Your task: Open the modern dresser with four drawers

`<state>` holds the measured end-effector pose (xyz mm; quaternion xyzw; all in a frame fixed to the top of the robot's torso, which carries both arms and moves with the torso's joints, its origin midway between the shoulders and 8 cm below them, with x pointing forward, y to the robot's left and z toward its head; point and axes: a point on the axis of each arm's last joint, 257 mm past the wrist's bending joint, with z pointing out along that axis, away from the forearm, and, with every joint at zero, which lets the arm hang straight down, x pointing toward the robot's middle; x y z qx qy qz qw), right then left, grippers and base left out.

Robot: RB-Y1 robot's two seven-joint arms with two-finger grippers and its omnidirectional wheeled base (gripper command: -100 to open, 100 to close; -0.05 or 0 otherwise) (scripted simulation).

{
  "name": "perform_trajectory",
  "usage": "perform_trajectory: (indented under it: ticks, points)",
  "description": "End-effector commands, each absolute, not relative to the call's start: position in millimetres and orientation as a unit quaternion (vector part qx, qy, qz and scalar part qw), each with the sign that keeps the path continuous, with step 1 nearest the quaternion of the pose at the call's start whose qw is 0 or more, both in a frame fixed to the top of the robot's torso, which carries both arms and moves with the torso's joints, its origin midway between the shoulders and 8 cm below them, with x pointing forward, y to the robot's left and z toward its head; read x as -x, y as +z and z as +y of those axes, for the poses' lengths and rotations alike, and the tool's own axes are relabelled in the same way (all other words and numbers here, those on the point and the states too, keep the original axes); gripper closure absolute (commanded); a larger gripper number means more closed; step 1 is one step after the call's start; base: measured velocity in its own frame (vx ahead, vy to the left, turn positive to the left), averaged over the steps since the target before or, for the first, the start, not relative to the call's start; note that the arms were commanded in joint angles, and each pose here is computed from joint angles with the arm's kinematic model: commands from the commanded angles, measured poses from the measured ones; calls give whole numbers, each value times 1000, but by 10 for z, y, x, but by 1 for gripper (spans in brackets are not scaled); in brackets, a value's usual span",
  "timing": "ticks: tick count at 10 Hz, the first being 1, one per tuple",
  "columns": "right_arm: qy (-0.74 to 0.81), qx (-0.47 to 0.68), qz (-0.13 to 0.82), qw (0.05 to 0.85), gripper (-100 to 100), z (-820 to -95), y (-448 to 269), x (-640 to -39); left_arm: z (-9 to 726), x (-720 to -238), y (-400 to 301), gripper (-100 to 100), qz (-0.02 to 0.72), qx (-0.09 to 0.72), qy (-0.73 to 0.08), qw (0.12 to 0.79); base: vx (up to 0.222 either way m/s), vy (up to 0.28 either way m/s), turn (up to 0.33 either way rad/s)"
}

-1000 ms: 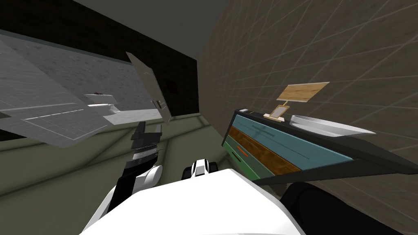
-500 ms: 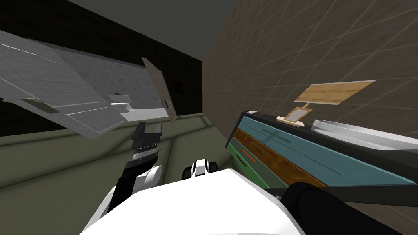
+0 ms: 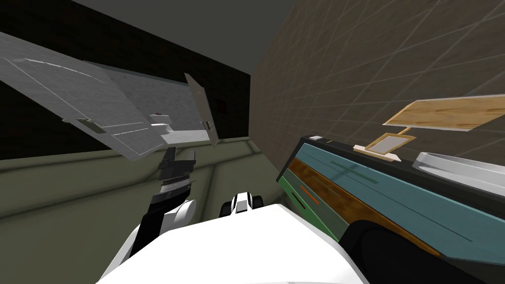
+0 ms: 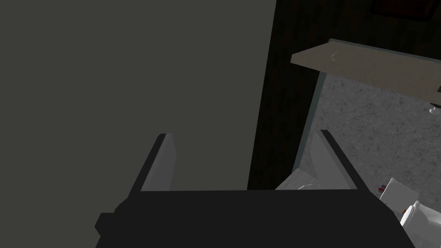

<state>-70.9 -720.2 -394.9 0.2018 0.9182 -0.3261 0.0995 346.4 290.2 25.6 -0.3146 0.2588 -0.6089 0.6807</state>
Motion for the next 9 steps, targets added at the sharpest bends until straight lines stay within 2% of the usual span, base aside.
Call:
perform_trajectory:
  ticks: [1, 2, 4, 9]
  points:
    - [-376, -187, 903, 92, -100, -7538, -3673, 749, 2901, -3464, 256, 0, 259, 315, -609, 681, 24, 60, 114]
    - [-413, -172, 890, 88, -100, -7805, -3421, 750, 2902, -3464, 256, 0, 259, 315, -609, 681, 29, 61, 150]
    - [-416, -173, 888, 87, -100, -7818, -3406, 756, 2902, -3464, 255, 0, 259, 315, -609, 681, 24, 36, 40]
    - [-521, -133, 839, 83, -100, -8484, -2587, 663, 2902, -3464, 256, 0, 259, 315, -609, 681, 37, 56, 158]
